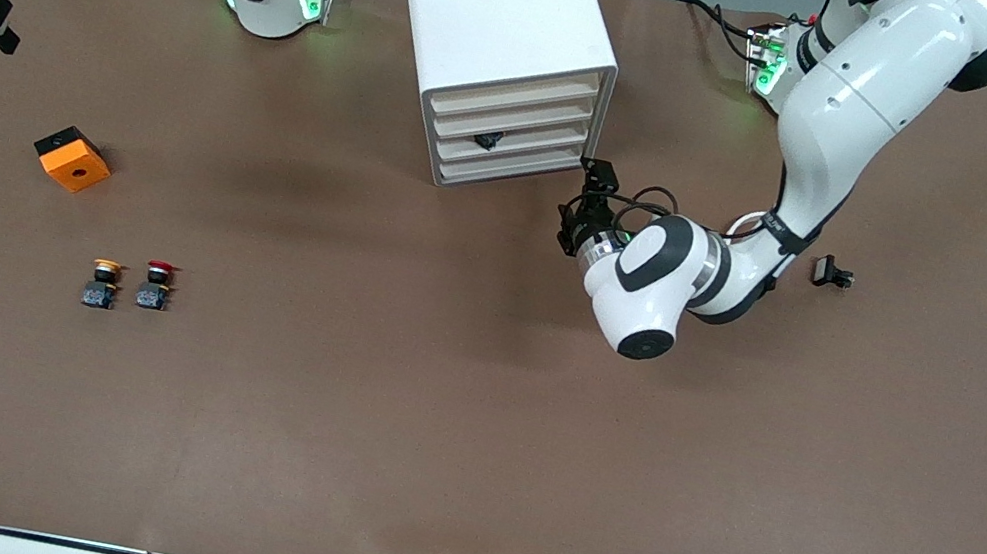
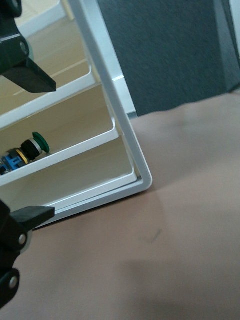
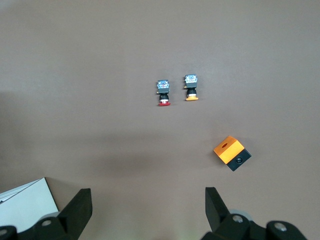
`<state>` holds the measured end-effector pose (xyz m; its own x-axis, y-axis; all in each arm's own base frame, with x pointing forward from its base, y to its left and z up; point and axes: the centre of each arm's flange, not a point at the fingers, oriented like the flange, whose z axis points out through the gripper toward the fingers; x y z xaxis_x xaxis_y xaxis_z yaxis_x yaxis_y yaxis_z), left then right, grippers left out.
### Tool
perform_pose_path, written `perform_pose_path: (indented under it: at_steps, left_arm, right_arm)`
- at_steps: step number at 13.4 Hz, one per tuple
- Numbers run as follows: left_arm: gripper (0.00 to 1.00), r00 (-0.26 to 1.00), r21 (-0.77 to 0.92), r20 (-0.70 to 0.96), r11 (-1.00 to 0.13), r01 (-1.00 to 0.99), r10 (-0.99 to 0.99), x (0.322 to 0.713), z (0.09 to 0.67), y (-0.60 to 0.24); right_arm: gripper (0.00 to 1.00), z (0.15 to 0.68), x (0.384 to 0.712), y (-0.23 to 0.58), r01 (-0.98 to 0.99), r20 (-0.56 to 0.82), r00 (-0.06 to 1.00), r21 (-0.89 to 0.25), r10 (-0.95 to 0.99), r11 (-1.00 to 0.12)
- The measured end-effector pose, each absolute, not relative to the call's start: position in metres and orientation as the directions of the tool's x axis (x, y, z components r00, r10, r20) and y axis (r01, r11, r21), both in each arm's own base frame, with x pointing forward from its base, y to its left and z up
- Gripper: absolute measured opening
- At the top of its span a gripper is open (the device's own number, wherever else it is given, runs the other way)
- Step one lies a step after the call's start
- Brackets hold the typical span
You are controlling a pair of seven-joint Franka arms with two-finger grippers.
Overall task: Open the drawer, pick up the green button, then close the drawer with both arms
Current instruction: 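Grasp the drawer handle with the left gripper and pull outward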
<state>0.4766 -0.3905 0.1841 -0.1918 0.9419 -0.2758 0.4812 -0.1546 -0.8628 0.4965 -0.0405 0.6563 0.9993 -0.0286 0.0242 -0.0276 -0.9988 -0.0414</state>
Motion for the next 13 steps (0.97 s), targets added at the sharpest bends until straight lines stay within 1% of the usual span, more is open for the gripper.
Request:
perform_pose_path:
  at_steps: [2, 4, 5, 6, 7, 8, 9, 10, 11, 12, 13]
  left_arm:
    - [0.99, -0.245, -0.904, -0.22, -0.102, 0.416, 0.944, 0.466, 0.159, -0.396]
    - [0.97, -0.301, -0.928, -0.209, -0.091, 0.362, 0.931, 0.461, 0.144, -0.4]
    - [0.87, -0.33, -0.938, -0.203, -0.086, 0.336, 0.922, 0.459, 0.14, -0.404]
    - [0.81, -0.345, -0.945, -0.187, -0.073, 0.318, 0.92, 0.455, 0.137, -0.41]
    - [0.79, -0.355, -0.95, -0.159, -0.045, 0.308, 0.921, 0.452, 0.135, -0.416]
    - [0.73, -0.358, -0.954, -0.128, -0.016, 0.3, 0.925, 0.446, 0.133, -0.423]
    - [0.71, -0.356, -0.956, -0.104, 0.004, 0.292, 0.929, 0.441, 0.13, -0.429]
    - [0.71, -0.349, -0.958, -0.092, 0.013, 0.285, 0.932, 0.435, 0.128, -0.434]
    - [0.65, -0.343, -0.96, -0.083, 0.017, 0.279, 0.936, 0.43, 0.125, -0.438]
    - [0.65, -0.339, -0.962, -0.072, 0.025, 0.273, 0.938, 0.426, 0.122, -0.441]
    - [0.6, -0.337, -0.963, -0.06, 0.035, 0.267, 0.94, 0.423, 0.121, -0.444]
  right_arm:
    - [1.0, 0.656, 0.497, -0.041, -0.028, 0.025, 0.999, -0.041, -0.029, -0.999]
    - [1.0, 0.656, 0.496, -0.043, -0.032, 0.025, 0.999, -0.041, -0.033, -0.999]
    - [1.0, 0.656, 0.496, -0.043, -0.033, 0.025, 0.999, -0.041, -0.034, -0.999]
    - [1.0, 0.656, 0.496, -0.044, -0.035, 0.025, 0.999, -0.041, -0.036, -0.999]
    - [1.0, 0.656, 0.496, -0.045, -0.036, 0.025, 0.999, -0.041, -0.037, -0.998]
    - [1.0, 0.656, 0.496, -0.045, -0.037, 0.025, 0.999, -0.041, -0.038, -0.998]
    - [1.0, 0.656, 0.496, -0.046, -0.037, 0.025, 0.999, -0.041, -0.039, -0.998]
    - [1.0, 0.656, 0.496, -0.046, -0.038, 0.025, 0.999, -0.041, -0.039, -0.998]
    - [1.0, 0.656, 0.496, -0.046, -0.038, 0.025, 0.999, -0.041, -0.039, -0.998]
    - [1.0, 0.656, 0.496, -0.046, -0.038, 0.025, 0.999, -0.041, -0.039, -0.998]
    - [1.0, 0.656, 0.496, -0.046, -0.039, 0.025, 0.999, -0.041, -0.04, -0.998]
